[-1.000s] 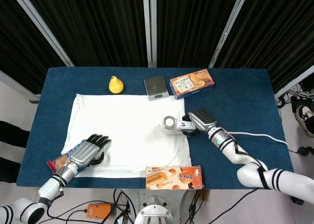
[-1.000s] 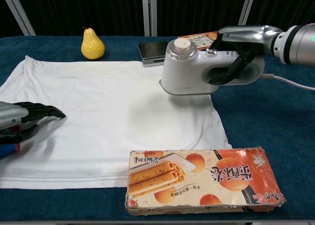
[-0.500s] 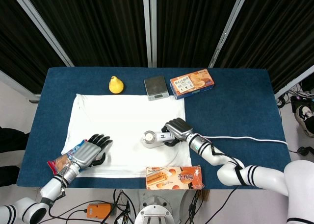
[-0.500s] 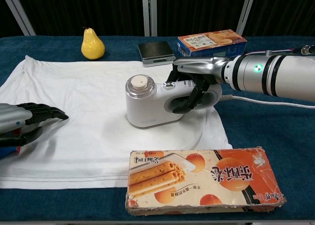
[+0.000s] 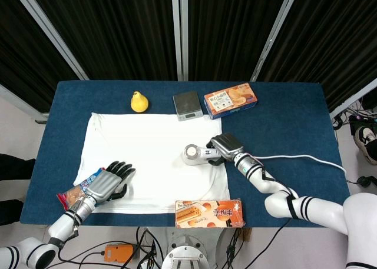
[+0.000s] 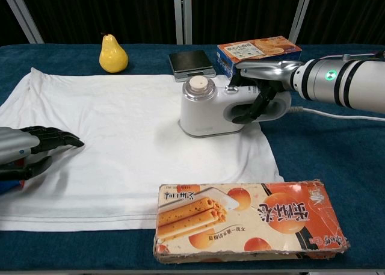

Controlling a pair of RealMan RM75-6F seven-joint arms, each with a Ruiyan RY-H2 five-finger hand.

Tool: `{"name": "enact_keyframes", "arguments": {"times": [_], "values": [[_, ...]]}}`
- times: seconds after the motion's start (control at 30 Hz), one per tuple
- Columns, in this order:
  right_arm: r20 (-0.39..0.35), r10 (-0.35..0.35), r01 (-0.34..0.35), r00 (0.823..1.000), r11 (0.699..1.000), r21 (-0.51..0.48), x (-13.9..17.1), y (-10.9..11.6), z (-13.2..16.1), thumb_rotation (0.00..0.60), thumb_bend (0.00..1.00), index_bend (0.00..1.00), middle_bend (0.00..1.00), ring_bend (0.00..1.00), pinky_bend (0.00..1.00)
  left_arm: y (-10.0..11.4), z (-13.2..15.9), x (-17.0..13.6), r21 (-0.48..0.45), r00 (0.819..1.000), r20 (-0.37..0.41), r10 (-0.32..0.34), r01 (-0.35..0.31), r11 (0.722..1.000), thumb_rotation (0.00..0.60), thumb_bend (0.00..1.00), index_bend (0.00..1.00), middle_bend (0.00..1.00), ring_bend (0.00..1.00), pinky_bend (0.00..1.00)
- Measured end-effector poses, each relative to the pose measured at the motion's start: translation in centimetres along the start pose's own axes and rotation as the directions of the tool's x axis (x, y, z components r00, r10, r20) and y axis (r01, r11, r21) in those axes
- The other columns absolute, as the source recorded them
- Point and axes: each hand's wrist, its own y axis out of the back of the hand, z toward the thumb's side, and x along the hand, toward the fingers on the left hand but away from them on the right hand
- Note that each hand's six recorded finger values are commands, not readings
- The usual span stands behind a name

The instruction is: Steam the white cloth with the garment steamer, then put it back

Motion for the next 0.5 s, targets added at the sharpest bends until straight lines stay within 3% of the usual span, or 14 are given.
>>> {"name": "enact_keyframes", "arguments": {"times": [0.27,0.5], "values": [[0.091,-0.044,0.046,0.995,0.999,-0.02,1.4,1.4,-4.1,0.6,0.63,1.0,0.91,0.89,0.65,0.0,-0.2,-0.1,-0.004,1.0,-0.004,0.003,-0.003,1.0,0.0,0.54,0.06,0.04,0.0,0.0],[0.027,-0.093,0.095,0.995,0.993,-0.068,2.9,2.6,-3.0,0.6,0.63,1.0,0.91,0.89,0.65,0.2,0.0,0.0,-0.003,1.0,0.003,0.007,-0.007,1.0,0.0,0.54,0.06,0.04,0.0,0.0]]}}
